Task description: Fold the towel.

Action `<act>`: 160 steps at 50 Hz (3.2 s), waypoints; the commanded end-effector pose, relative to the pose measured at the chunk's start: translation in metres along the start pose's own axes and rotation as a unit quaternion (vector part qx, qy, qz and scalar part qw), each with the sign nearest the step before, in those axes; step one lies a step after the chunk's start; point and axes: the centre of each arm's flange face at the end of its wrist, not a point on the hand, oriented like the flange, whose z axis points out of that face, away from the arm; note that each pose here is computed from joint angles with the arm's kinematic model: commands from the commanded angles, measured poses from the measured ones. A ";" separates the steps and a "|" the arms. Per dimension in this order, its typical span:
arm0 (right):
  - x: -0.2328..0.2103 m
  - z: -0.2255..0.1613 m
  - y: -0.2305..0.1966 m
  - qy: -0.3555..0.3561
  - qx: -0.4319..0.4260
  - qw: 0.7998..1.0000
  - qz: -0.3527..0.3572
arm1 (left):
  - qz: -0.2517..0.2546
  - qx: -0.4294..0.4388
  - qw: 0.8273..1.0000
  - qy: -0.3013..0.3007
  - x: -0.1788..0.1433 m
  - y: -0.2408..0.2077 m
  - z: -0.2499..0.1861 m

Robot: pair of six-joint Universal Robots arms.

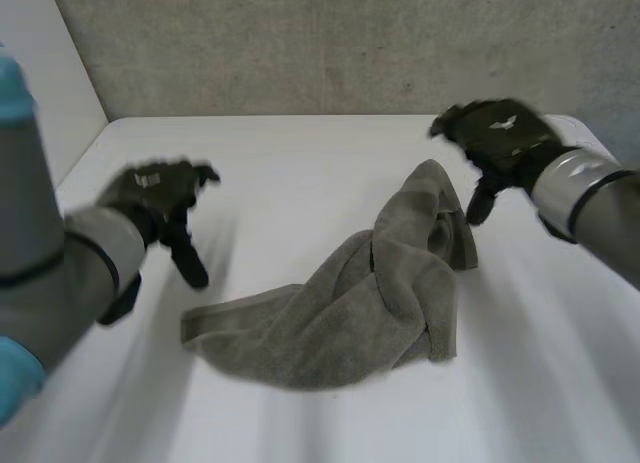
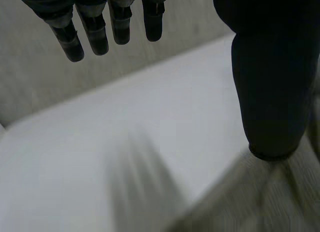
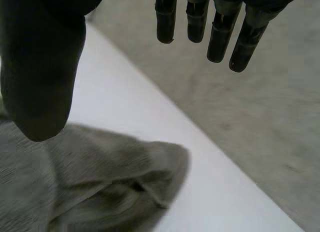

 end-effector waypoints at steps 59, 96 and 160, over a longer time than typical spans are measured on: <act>-0.067 -0.098 0.094 -0.295 -0.274 0.907 -0.120 | 0.047 0.007 0.996 0.080 0.046 0.086 -0.011; -0.131 0.064 0.058 -0.320 -0.185 0.928 0.055 | 0.116 0.123 0.984 0.059 0.028 0.044 -0.065; -0.032 -0.009 0.062 -0.065 -0.106 0.991 0.039 | 0.143 0.035 0.989 0.034 0.032 0.084 0.019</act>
